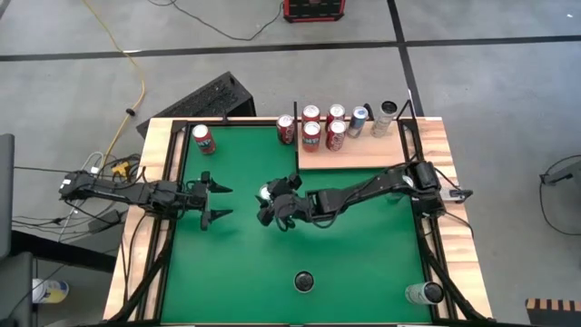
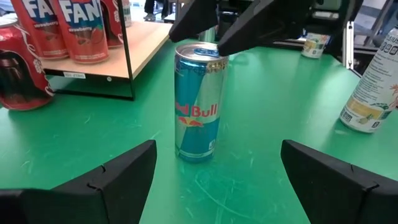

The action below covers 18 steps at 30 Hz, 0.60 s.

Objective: Place canned beverage on shelf
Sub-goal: Put the left blue soda can on the shelf aligned with the other blue soda can

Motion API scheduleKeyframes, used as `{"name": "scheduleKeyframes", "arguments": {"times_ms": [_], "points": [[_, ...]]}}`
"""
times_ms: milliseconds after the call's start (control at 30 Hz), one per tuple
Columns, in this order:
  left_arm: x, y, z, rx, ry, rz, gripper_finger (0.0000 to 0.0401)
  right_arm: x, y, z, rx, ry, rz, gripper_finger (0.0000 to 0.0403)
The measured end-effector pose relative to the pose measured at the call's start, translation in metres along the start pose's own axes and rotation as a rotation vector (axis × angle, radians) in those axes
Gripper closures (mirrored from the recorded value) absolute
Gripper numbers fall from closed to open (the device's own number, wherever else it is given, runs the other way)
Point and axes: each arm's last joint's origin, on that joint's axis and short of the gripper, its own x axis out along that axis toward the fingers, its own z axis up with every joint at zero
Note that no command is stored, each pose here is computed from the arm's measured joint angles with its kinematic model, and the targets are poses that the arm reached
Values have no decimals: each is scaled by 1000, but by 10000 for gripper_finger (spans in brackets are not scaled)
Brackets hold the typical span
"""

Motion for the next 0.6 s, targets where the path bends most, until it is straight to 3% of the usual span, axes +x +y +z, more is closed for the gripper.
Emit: {"name": "scheduleKeyframes", "arguments": {"times_ms": [600], "points": [[0, 0, 0, 0, 1, 1, 71, 6, 2, -16, 40, -1, -40, 97]]}}
